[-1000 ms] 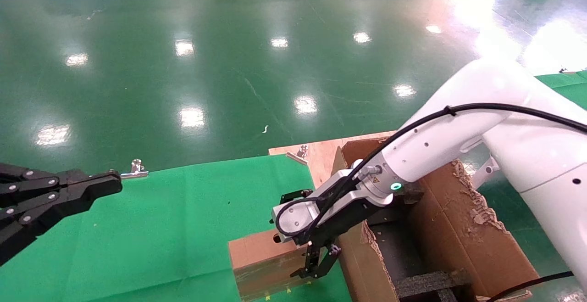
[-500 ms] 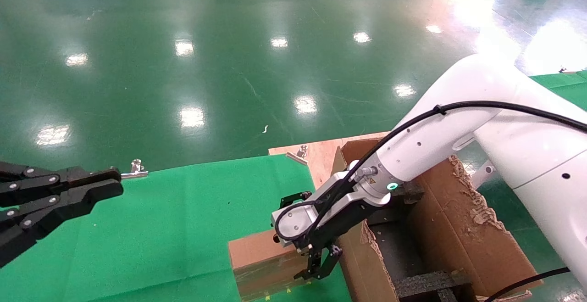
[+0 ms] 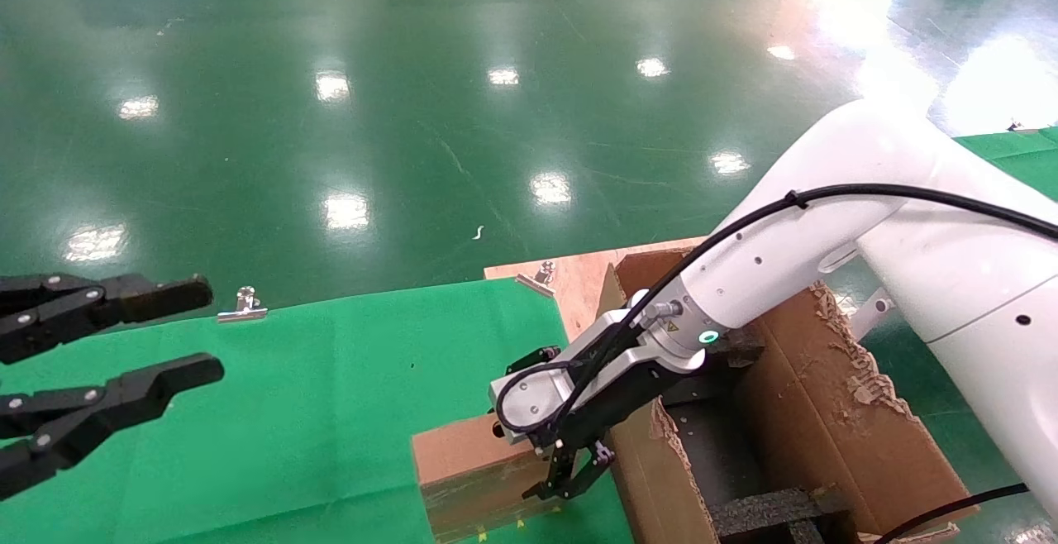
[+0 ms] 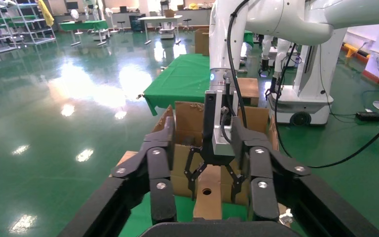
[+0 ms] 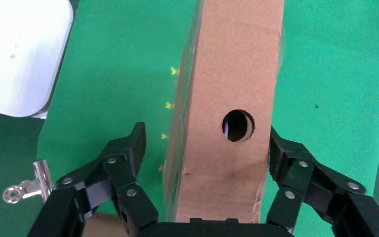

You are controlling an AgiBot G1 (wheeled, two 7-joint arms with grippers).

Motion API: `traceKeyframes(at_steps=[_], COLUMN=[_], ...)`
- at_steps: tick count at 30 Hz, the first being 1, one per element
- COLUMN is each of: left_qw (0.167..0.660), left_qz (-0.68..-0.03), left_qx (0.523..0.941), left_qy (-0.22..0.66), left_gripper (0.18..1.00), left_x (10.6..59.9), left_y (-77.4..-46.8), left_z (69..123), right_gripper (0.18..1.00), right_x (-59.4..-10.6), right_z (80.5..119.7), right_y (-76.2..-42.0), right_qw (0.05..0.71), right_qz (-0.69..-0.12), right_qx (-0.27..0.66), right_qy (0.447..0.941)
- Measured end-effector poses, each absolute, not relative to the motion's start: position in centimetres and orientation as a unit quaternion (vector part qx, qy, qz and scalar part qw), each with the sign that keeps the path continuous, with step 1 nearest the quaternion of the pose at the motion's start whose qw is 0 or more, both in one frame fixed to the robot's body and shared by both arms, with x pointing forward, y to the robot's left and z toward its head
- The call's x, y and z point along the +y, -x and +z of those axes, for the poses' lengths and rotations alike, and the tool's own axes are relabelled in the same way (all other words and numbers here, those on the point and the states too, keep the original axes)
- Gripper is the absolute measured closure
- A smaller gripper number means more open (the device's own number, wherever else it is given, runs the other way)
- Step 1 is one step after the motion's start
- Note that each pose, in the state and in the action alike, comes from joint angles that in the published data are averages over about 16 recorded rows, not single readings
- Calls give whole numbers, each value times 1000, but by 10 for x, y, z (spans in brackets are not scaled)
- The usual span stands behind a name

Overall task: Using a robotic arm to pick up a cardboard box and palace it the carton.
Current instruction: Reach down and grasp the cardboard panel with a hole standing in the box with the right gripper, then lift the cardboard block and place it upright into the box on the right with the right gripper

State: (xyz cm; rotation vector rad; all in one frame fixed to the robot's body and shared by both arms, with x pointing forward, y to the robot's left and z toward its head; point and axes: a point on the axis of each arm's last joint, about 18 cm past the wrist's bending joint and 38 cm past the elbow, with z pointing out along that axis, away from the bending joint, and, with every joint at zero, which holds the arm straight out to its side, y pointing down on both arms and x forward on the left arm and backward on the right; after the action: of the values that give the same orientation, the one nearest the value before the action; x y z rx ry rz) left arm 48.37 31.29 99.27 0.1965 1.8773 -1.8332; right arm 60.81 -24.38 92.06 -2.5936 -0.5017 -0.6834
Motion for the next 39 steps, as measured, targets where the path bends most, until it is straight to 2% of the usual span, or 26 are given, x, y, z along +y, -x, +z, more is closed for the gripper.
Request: traceKeyframes(at_steps=[6, 19, 22, 28, 39], left_qw=[252, 252, 252, 252, 252], left_qz=[-674, -674, -674, -674, -674], left_qx=[690, 690, 690, 690, 690], left_qy=[-72, -72, -72, -72, -72], left_gripper=[665, 366, 323, 246, 188], left_x=[313, 313, 313, 313, 313], left_y=[-484, -484, -484, -484, -484], left_z=[993, 993, 993, 993, 993], right_gripper=[381, 677, 740, 811, 834], right_x=[-244, -244, -245, -250, -272], right_z=[921, 921, 926, 952, 1048], right_y=[-608, -608, -608, -609, -599], right_qw=[206, 209, 214, 232, 278], right_qz=[-245, -246, -248, -265, -331], right_qx=[-179, -177, -172, -157, -138], right_qy=[930, 930, 929, 922, 891])
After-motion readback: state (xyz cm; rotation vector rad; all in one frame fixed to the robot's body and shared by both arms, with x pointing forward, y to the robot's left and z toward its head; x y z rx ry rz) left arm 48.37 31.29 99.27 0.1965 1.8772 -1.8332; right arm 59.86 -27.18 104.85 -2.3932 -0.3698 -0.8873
